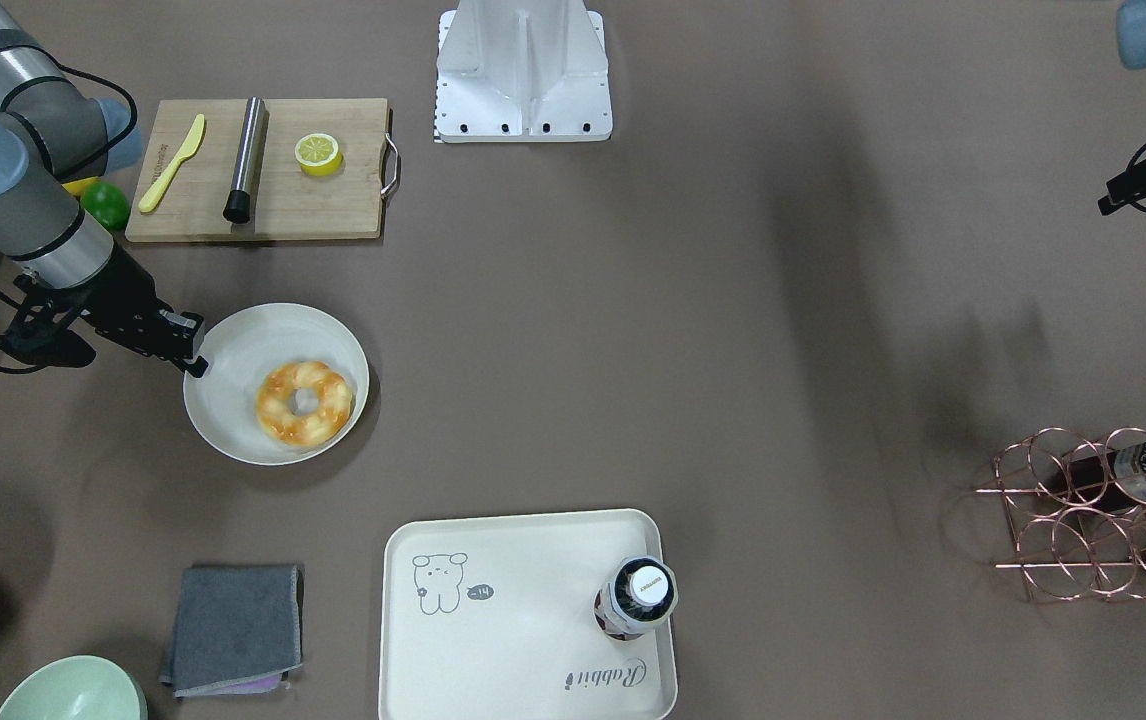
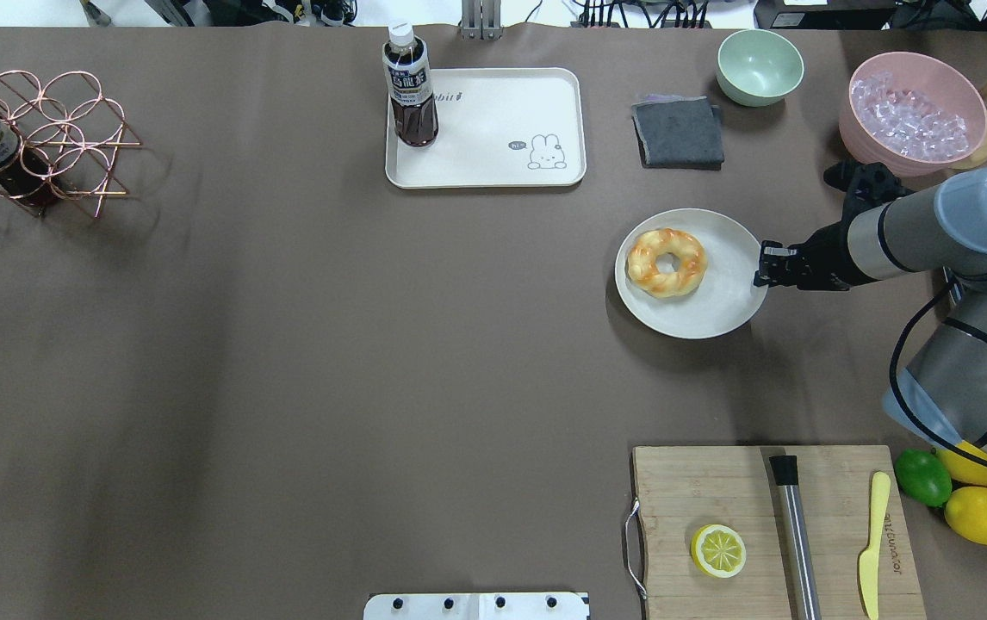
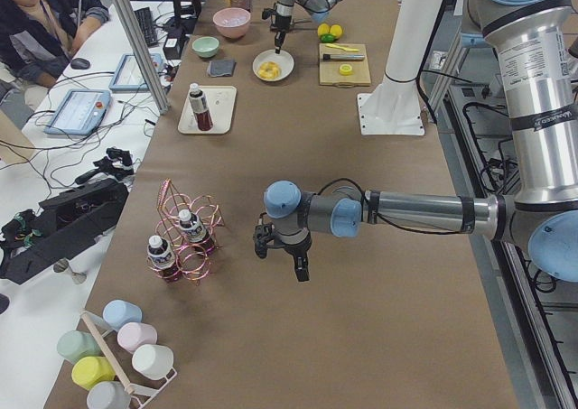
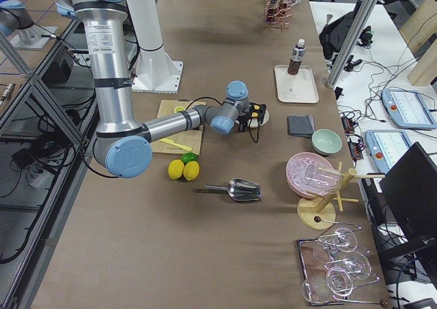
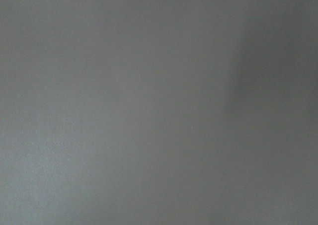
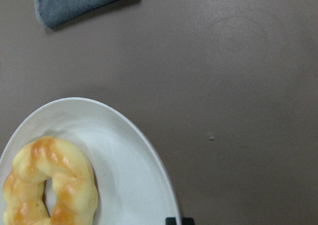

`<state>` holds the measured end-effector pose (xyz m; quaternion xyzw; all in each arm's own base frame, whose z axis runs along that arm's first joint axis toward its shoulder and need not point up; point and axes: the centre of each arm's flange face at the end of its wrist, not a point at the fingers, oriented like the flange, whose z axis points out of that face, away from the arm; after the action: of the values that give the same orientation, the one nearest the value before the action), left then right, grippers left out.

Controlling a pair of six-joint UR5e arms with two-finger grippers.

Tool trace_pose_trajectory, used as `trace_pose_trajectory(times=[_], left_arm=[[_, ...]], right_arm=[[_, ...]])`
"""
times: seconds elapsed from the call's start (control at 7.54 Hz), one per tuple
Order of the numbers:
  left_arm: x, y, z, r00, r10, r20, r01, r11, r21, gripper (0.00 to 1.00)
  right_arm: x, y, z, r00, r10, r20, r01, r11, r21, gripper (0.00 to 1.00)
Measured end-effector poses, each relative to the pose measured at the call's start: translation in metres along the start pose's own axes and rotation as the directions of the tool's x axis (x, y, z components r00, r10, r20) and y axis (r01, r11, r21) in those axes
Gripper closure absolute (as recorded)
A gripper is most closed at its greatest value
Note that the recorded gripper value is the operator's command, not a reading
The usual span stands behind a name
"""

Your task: Place donut on tray

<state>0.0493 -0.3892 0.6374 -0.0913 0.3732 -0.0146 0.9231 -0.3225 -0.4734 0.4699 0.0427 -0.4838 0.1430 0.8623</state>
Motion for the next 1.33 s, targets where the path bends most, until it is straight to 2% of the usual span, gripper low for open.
trace_pose_trajectory(times=[0.27,0.53,0.66,0.93,1.06,1.33], left_arm=[[0.001,0.000,-0.001,1.000,0.001,0.000,-0.001,1.000,0.001,0.02],[0.001,-0.001,-0.001,1.000,0.003,-0.001,-0.003,1.000,0.002,0.02],[0.002,-0.001,-0.001,1.000,0.003,-0.001,-0.003,1.000,0.003,0.02],[0.003,-0.003,-0.002,1.000,0.005,-0.002,-0.005,1.000,0.005,0.02],[0.003,-0.003,-0.002,1.000,0.006,-0.003,-0.006,1.000,0.005,0.02],[0.005,-0.002,-0.002,1.000,0.006,-0.017,-0.006,1.000,0.000,0.02]], right_arm=[[-0.022,-0.015,-0.012,0.999,0.041,0.029,-0.042,0.999,0.024,1.00],[-0.083,-0.036,-0.016,0.987,0.157,0.043,-0.159,0.987,0.039,1.00],[-0.123,-0.051,-0.014,0.971,0.237,0.039,-0.239,0.970,0.053,1.00],[-0.193,-0.090,0.015,0.914,0.406,0.015,-0.405,0.909,0.098,1.00],[-0.224,-0.108,0.032,0.889,0.457,-0.011,-0.453,0.884,0.116,1.00],[-0.265,-0.117,0.044,0.856,0.516,-0.008,-0.510,0.848,0.148,1.00]])
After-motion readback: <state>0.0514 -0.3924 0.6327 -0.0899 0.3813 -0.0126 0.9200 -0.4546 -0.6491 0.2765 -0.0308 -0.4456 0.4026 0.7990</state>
